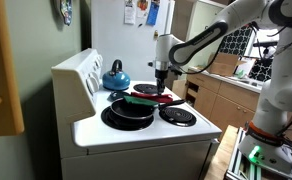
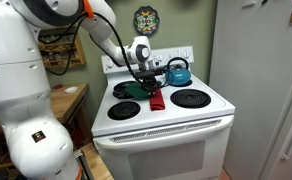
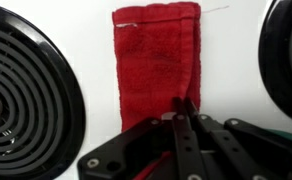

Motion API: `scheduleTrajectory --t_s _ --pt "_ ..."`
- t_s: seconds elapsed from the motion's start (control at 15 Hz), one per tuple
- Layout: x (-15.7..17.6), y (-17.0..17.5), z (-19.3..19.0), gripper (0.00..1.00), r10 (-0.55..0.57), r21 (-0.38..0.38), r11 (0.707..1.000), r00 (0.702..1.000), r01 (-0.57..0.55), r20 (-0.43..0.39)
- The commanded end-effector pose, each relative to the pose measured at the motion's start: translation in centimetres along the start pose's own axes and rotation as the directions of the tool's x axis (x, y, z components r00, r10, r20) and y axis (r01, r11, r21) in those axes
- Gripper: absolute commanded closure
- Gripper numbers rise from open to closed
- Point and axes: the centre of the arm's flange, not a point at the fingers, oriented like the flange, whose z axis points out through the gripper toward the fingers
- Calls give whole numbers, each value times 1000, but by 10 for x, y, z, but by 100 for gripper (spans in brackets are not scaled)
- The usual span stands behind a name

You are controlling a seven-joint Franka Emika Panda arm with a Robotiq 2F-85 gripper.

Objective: Unwrap the spoon and fork from the red cloth

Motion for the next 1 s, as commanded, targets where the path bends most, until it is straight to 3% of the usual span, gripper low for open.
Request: scheduleTrajectory --t_s 0.0,0.33,0.73,0.8,0.87,0.93 --pt "-7 4 1 99 35 -81 996 999 -34 8" --pt "-10 28 -4 99 130 -211 968 990 -139 -54" --pt "-6 59 5 99 209 -283 928 968 -241 -139" --pt "-7 61 6 72 227 -284 923 963 -260 -144" --pt "-7 61 5 71 230 -287 921 962 -264 -146" --pt "-6 59 2 64 230 -297 918 963 -263 -142"
